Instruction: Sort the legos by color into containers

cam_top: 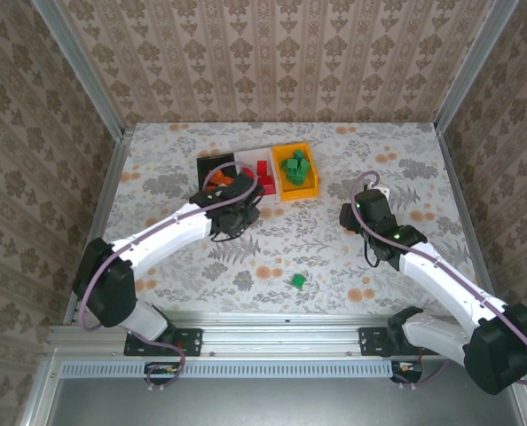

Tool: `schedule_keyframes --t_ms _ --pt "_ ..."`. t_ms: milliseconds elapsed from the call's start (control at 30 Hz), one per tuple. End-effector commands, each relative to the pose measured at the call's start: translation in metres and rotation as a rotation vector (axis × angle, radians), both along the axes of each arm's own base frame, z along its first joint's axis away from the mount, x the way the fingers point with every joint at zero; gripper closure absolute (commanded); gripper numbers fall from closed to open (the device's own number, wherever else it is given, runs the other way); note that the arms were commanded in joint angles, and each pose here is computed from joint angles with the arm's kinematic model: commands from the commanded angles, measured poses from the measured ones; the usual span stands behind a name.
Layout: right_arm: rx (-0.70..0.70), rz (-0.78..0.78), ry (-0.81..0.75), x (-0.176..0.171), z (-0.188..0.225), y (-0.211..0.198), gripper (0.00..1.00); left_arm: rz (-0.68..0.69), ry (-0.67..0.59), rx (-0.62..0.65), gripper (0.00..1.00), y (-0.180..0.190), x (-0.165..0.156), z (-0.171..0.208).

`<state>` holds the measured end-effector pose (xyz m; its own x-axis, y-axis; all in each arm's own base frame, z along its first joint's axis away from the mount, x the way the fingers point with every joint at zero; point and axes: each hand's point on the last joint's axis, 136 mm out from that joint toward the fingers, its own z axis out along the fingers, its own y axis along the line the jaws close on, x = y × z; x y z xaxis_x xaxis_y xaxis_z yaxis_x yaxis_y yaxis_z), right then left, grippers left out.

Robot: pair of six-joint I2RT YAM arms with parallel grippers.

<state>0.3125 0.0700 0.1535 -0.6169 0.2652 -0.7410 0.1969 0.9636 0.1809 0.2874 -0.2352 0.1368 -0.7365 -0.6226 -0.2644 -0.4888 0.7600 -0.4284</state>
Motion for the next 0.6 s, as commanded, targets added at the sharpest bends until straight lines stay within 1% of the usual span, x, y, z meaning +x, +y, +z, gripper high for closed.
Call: schedule_keyframes --t_ms 0,67,167,233,300,333,367,467,567 --pt "0.027 0.001 -0.022 0.000 0.003 0.001 0.37 -0.004 -0.018 0.084 0.69 0.031 0.012 -0.001" --pt "0.034 0.007 -0.018 0.000 0.002 0.003 0.37 -0.010 -0.053 0.069 0.68 0.040 0.032 0.003" --pt "0.046 0.023 -0.012 0.001 0.000 0.007 0.37 -0.046 -0.104 0.085 0.66 0.053 0.069 0.010" --pt "0.051 0.032 -0.009 0.001 -0.001 0.009 0.37 -0.073 -0.099 0.117 0.66 0.060 0.089 0.009" --pt "0.054 0.038 -0.008 0.001 0.000 0.010 0.37 -0.092 -0.090 0.164 0.64 0.065 0.106 0.007" --pt "0.057 0.039 -0.007 0.001 -0.001 0.011 0.37 -0.113 -0.081 0.171 0.64 0.063 0.115 0.001" --pt "0.057 0.039 -0.006 0.000 -0.001 0.011 0.37 -0.104 -0.059 0.179 0.64 0.070 0.125 -0.004" --pt "0.064 0.040 -0.009 -0.001 -0.004 0.012 0.37 -0.108 0.001 0.206 0.65 0.075 0.144 -0.022" --pt "0.063 0.054 0.001 -0.003 -0.008 0.017 0.37 -0.127 0.027 0.220 0.64 0.074 0.158 -0.035"
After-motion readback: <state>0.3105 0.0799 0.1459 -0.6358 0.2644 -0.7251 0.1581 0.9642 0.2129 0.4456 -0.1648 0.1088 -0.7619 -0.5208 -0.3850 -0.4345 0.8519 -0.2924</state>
